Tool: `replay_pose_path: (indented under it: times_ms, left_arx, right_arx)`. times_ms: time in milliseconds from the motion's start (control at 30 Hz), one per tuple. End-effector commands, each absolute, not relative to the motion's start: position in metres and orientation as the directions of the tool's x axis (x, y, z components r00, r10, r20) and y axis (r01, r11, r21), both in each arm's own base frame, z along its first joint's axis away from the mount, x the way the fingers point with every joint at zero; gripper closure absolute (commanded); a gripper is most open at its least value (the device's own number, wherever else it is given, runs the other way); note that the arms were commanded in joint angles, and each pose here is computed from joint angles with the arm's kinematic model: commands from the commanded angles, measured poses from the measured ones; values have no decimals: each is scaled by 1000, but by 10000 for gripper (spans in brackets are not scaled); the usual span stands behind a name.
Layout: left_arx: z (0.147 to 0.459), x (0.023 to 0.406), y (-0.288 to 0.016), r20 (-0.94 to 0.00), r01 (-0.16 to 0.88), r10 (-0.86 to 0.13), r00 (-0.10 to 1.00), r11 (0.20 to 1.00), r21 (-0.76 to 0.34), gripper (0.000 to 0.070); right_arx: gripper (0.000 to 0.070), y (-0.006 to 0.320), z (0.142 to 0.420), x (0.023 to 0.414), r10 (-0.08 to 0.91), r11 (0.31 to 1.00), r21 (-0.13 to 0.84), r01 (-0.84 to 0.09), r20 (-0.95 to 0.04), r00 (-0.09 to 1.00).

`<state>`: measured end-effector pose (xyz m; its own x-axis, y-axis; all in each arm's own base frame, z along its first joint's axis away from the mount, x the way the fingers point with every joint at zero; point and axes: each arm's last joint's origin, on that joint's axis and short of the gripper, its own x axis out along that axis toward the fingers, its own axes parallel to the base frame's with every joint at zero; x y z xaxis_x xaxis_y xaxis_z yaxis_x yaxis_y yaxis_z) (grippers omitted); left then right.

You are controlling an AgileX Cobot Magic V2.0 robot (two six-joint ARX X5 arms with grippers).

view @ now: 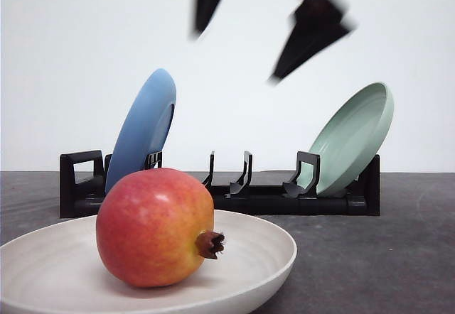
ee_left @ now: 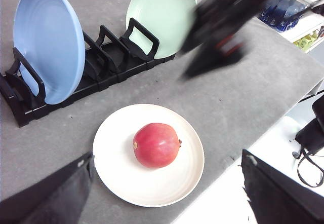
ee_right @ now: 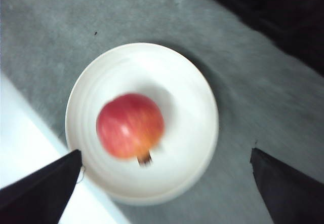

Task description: Place pomegranate in white plate

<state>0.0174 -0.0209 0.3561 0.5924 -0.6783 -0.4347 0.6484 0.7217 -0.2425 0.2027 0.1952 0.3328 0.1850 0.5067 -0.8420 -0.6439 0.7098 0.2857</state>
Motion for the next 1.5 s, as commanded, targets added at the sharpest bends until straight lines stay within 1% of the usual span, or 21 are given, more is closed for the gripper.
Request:
replay_pose_path:
  times_ms: [0,133,233,333,467,533,633,767,900,933,967,1000,1033,1067,1100,1133,1167,1467]
  left_arx:
    - [360,17,-20,-416,651,-689,593,715,-256,144]
    - [360,18,-19,-406,633,-670,622,735,-244,143]
    - [361,19,-19,-400,620,-657,639,748,-237,144]
    - [361,19,-19,-396,613,-650,649,755,-234,143]
    - [361,19,-19,-388,607,-645,659,760,-233,143]
    - [362,20,-19,-383,596,-633,673,770,-226,144]
    - [362,20,-18,-379,588,-623,685,779,-217,144]
    - [362,20,-18,-377,586,-619,689,782,-212,144]
    - [362,20,-18,-377,586,-619,689,782,-212,147]
    - [362,20,-18,-378,586,-619,689,782,-212,165]
    - [362,20,-18,-378,587,-619,688,781,-212,265]
    - [361,20,-18,-380,588,-619,687,781,-210,490]
    - [361,20,-18,-384,589,-617,687,782,-203,697]
    - [361,20,-18,-384,590,-617,687,782,-202,670]
    - [361,20,-18,-384,590,-617,687,782,-202,700]
    - [361,20,-18,-382,590,-618,688,782,-203,700]
    - [361,20,-18,-382,589,-618,687,782,-204,700]
    - [361,20,-18,-384,588,-617,687,782,-204,700]
  right_arx:
    - [0,179,353,192,509,705,243,-666,-827,237]
    - [0,134,383,163,497,757,197,-623,-793,353]
    - [0,106,397,136,529,762,186,-621,-732,430]
    - [0,82,400,105,566,760,173,-627,-649,508]
    - [0,57,385,71,616,752,163,-638,-518,594]
    - [0,46,373,56,636,756,187,-627,-433,639]
    - [0,34,353,41,646,760,210,-615,-339,684]
    - [0,25,335,28,659,752,205,-627,-268,703]
    - [0,22,333,24,666,746,202,-634,-230,710]
    - [0,22,333,24,666,746,202,-635,-227,710]
    - [13,22,333,24,665,747,203,-634,-226,711]
    - [155,22,333,25,665,747,210,-631,-229,711]
    - [463,22,333,25,665,747,222,-627,-231,710]
    - [695,22,333,25,665,747,217,-629,-234,709]
    - [662,22,333,25,662,750,207,-629,-235,712]
    - [692,22,333,25,651,759,201,-619,-236,721]
    - [700,22,333,25,647,763,199,-615,-239,724]
    - [700,22,334,25,648,761,200,-617,-223,728]
